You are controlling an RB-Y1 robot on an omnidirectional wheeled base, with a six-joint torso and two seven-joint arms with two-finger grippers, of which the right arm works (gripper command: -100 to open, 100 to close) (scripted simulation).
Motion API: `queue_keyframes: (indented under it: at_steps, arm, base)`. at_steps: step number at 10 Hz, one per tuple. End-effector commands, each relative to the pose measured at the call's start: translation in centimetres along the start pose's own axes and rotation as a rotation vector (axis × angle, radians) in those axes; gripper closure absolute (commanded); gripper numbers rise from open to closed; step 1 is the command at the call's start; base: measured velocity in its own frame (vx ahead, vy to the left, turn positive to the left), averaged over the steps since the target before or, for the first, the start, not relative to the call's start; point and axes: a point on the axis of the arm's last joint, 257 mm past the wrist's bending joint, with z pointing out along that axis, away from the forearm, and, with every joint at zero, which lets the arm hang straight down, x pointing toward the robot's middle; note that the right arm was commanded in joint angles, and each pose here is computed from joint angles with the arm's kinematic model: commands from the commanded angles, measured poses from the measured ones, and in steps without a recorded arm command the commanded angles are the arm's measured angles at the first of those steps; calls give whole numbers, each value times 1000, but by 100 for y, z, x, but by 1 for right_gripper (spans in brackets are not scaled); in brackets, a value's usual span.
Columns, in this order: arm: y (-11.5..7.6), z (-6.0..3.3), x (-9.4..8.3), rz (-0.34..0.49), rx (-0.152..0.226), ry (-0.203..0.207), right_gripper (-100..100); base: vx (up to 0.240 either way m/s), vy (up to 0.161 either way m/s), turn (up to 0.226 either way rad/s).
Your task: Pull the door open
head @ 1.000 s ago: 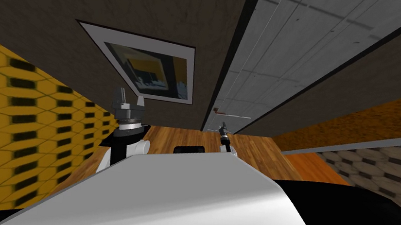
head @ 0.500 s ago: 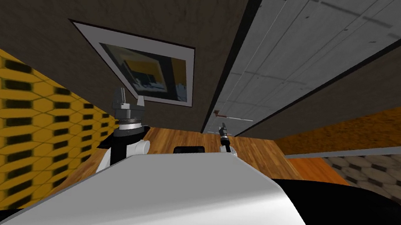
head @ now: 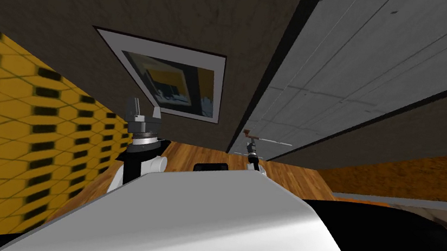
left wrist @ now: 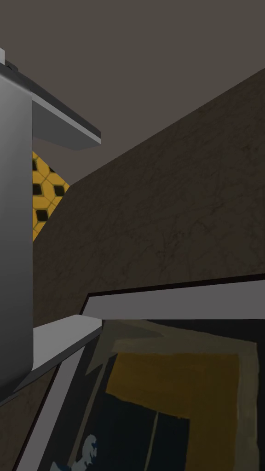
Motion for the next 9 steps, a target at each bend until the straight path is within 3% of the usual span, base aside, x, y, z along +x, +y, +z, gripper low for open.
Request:
queue_keyframes:
  at_steps: [1,3,4,5,9]
  arm:
    - [-18,-40,-193,-1,1,-43,-100]
    - [-25,-83,-378,-1,2,-86,-100]
    - [-33,-66,-320,0,2,-72,-100]
    - [-33,-66,-320,0,2,-72,100]
    - [-33,-66,-320,0,2,-72,100]
  base:
    - [193,-63,252]
    - [171,-45,231]
    - [81,-28,40]
    - [-10,3,-34]
    - [-21,6,-3]
